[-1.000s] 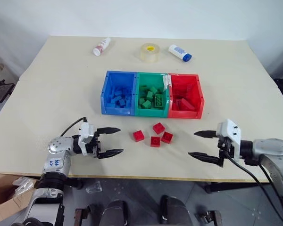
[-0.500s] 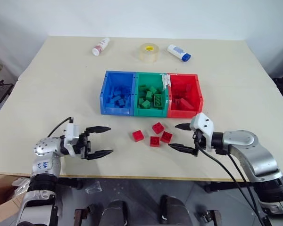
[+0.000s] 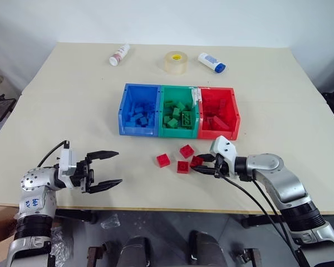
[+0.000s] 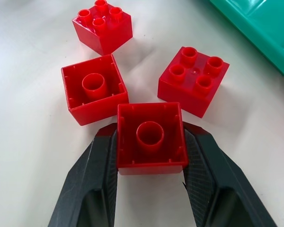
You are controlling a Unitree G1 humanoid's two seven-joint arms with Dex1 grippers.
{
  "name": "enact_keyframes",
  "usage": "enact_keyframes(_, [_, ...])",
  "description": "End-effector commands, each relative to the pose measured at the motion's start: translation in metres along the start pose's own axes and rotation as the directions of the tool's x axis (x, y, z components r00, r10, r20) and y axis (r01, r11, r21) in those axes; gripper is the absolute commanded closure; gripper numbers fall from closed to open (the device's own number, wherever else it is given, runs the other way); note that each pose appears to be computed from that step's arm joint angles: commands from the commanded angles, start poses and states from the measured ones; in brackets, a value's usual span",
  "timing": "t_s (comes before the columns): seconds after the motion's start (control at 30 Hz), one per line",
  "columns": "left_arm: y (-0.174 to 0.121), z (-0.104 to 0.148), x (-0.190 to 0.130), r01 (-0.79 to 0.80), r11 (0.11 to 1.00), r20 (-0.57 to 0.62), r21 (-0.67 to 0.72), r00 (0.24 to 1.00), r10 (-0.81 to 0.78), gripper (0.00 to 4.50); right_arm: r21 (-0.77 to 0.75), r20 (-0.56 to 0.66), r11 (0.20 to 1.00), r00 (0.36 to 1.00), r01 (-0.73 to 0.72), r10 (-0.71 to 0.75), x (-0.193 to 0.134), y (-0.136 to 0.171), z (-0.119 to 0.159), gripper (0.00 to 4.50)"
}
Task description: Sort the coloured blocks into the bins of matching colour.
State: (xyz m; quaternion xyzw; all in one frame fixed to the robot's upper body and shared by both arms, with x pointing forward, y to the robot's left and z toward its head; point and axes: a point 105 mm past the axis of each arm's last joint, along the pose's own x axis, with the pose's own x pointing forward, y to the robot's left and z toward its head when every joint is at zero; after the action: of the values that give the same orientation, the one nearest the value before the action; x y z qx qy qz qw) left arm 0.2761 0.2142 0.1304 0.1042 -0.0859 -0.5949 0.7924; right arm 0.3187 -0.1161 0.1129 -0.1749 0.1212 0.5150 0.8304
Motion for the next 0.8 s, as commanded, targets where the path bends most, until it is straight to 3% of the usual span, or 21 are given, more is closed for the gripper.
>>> enact_keyframes(0.03, [0.003, 0.012, -0.008, -0.042, 0.998, 0.012, 0.036, 0.999, 0.041, 0.00, -0.053, 0.088, 0.996, 0.994, 0.072, -0.067, -0.013, -0.009, 0.028, 3.03])
enact_keyframes(0.3, [0.000, 0.017, -0.019, -0.094, 0.995, -0.007, 0.033, 0.996, 0.094, 0.00, -0.055, 0.228, 0.951, 0.931, 0.305, -0.285, -0.052, -0.060, 0.071, 3.03])
enact_keyframes(0.53, [0.002, 0.016, -0.020, -0.107, 0.994, -0.002, 0.027, 0.994, 0.107, 0.00, -0.015, 0.270, 0.841, 0.812, 0.541, -0.517, -0.053, -0.135, 0.090, 3.03])
enact_keyframes(0.8, [0.004, 0.013, -0.020, -0.092, 0.996, 0.000, 0.018, 0.996, 0.092, 0.00, -0.053, 0.243, 0.861, 0.843, 0.506, -0.480, -0.039, -0.140, 0.085, 0.33])
